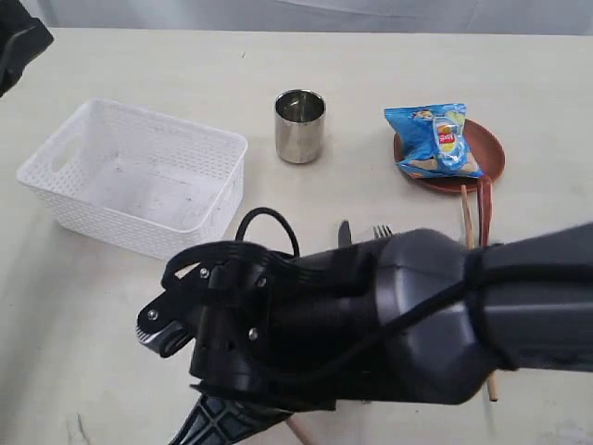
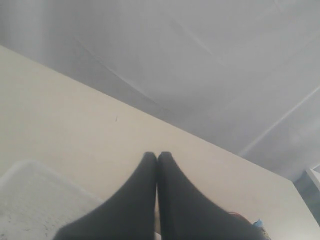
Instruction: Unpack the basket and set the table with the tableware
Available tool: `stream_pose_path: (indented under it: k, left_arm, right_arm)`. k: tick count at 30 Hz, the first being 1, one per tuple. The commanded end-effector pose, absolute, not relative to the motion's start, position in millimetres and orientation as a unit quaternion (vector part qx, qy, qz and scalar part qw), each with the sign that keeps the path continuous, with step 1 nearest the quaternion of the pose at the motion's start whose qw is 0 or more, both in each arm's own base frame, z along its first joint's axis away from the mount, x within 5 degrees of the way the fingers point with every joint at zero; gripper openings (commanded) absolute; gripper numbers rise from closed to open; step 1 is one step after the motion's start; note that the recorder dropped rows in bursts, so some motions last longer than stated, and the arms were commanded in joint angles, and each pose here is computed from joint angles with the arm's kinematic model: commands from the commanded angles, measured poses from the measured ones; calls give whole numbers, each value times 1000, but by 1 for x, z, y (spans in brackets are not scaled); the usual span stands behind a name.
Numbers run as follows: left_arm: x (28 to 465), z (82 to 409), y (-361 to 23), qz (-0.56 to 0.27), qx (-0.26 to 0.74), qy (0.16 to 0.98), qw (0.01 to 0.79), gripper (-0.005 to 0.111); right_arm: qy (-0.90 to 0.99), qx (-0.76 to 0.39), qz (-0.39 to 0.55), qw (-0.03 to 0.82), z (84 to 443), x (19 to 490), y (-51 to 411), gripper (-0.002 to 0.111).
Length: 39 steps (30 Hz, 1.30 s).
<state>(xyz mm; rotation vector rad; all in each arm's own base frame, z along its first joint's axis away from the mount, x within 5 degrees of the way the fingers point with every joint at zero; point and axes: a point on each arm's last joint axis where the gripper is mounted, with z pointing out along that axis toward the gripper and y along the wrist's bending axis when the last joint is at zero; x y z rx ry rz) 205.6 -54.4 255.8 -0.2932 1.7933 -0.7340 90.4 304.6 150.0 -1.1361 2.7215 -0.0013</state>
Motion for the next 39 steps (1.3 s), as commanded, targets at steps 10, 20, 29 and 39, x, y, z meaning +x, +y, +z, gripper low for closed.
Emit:
stream_pose_path:
  k: [10,20,29,39]
  left_arm:
    - [205,255,-54,-311,-123,760,558,0]
    - [205,255,-54,-312,-125,759,557,0]
    - [205,255,-54,-313,-127,759,556,0]
    - [205,255,-54,-313,-127,759,556,0]
  right_arm:
    - [953,-247,-15,175,235,145,241,0]
    - [987,-100,11,129,248,201,161,0]
    - [995,-44,17,89,209,203,124,0]
    - [995,-8,30,99,190,203,120,0]
